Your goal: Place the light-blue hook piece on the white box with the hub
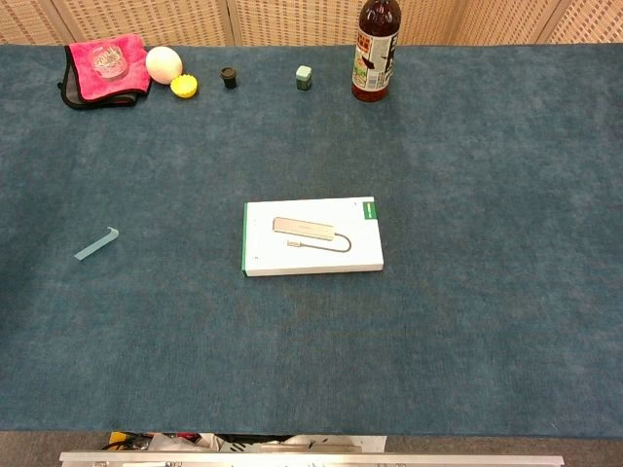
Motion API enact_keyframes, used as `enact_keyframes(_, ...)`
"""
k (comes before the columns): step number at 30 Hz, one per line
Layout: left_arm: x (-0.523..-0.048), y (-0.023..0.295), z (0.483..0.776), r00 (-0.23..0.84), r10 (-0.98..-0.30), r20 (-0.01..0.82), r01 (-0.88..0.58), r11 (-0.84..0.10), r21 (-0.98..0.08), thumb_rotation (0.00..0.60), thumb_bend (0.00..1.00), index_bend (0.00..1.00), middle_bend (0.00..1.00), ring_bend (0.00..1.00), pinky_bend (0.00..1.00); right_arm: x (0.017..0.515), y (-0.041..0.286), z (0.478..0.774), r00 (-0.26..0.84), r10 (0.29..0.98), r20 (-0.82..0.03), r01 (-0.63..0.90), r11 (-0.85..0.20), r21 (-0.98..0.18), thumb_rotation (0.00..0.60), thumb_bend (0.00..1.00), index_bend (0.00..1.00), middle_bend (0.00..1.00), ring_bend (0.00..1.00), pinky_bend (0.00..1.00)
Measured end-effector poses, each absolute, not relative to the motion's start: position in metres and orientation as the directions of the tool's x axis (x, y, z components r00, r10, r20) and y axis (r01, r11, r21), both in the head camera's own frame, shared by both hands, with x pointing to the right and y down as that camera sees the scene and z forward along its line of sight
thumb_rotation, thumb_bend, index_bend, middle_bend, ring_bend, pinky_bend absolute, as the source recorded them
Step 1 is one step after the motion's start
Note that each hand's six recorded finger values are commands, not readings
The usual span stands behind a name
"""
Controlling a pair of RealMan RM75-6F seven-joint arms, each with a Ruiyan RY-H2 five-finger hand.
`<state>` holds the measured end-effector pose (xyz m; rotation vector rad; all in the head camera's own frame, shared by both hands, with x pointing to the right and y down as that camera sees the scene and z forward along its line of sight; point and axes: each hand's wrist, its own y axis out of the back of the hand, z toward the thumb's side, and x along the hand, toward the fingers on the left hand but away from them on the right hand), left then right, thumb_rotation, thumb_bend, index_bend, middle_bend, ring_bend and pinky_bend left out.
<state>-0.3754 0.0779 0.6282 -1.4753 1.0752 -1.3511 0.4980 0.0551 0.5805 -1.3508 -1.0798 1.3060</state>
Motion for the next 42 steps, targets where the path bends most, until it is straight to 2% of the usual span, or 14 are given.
enact_keyframes(4,-0.373,0.079,0.628,0.060,-0.958,0.280,-0.046,-0.283,-0.958,0.600,0.14,0.06,0.25,0.32,0.53,0.498,0.053,0.578,0.049,0.984,-0.169,-0.018,-0.169,-0.986,0.600,0.14,0.16,0.28,0.25,0.33)
enact_keyframes(6,-0.369,0.079,0.628,0.073,-0.957,0.282,-0.048,-0.286,-0.957,0.600,0.14,0.06,0.30,0.38,0.59,0.498,0.052,0.577,0.051,0.984,-0.168,-0.018,-0.167,-0.986,0.600,0.14,0.16,0.28,0.25,0.33)
enact_keyframes(9,-0.365,0.080,0.631,0.088,-0.949,0.301,-0.055,-0.307,-0.950,0.600,0.14,0.06,0.44,0.55,0.72,0.498,0.050,0.576,0.057,0.985,-0.164,-0.017,-0.163,-0.986,0.600,0.14,0.16,0.28,0.25,0.33)
enact_keyframes(11,-0.361,0.080,0.634,0.103,-0.942,0.320,-0.062,-0.328,-0.943,0.600,0.14,0.08,0.60,0.68,0.82,0.497,0.049,0.576,0.060,0.985,-0.161,-0.015,-0.160,-0.987,0.600,0.14,0.16,0.28,0.25,0.33)
enact_keyframes(14,-0.353,0.077,0.639,0.129,-0.927,0.353,-0.063,-0.363,-0.930,0.600,0.14,0.15,0.79,0.83,0.92,0.498,0.047,0.577,0.063,0.985,-0.163,-0.016,-0.162,-0.987,0.600,0.14,0.16,0.28,0.25,0.33)
enact_keyframes(19,-0.341,0.070,0.652,0.155,-0.897,0.415,-0.050,-0.426,-0.903,0.600,0.14,0.31,0.90,0.94,0.99,0.498,0.046,0.580,0.066,0.983,-0.170,-0.018,-0.169,-0.985,0.600,0.14,0.16,0.28,0.25,0.33)
enact_keyframes(26,-0.327,0.064,0.669,0.159,-0.869,0.469,-0.032,-0.479,-0.877,0.600,0.14,0.39,0.96,0.98,1.00,0.502,0.045,0.582,0.055,0.983,-0.176,-0.018,-0.176,-0.984,0.600,0.14,0.16,0.28,0.25,0.33)
enact_keyframes(31,-0.322,0.063,0.688,0.106,-0.856,0.506,-0.054,-0.513,-0.857,0.600,0.14,0.45,0.97,1.00,1.00,0.505,0.043,0.587,0.050,0.981,-0.188,-0.015,-0.187,-0.982,0.600,0.14,0.16,0.28,0.25,0.33)
enact_keyframes(39,-0.311,0.066,0.712,0.035,-0.842,0.538,-0.098,-0.539,-0.837,0.600,0.14,0.48,0.98,1.00,1.00,0.506,0.042,0.593,0.046,0.978,-0.203,-0.010,-0.203,-0.979,0.600,0.14,0.16,0.28,0.25,0.33)
enact_keyframes(42,-0.311,0.066,0.717,0.014,-0.840,0.542,-0.087,-0.541,-0.836,0.600,0.17,0.48,0.98,1.00,1.00,0.507,0.042,0.595,0.042,0.977,-0.207,-0.009,-0.207,-0.978,0.600,0.14,0.16,0.28,0.25,0.33)
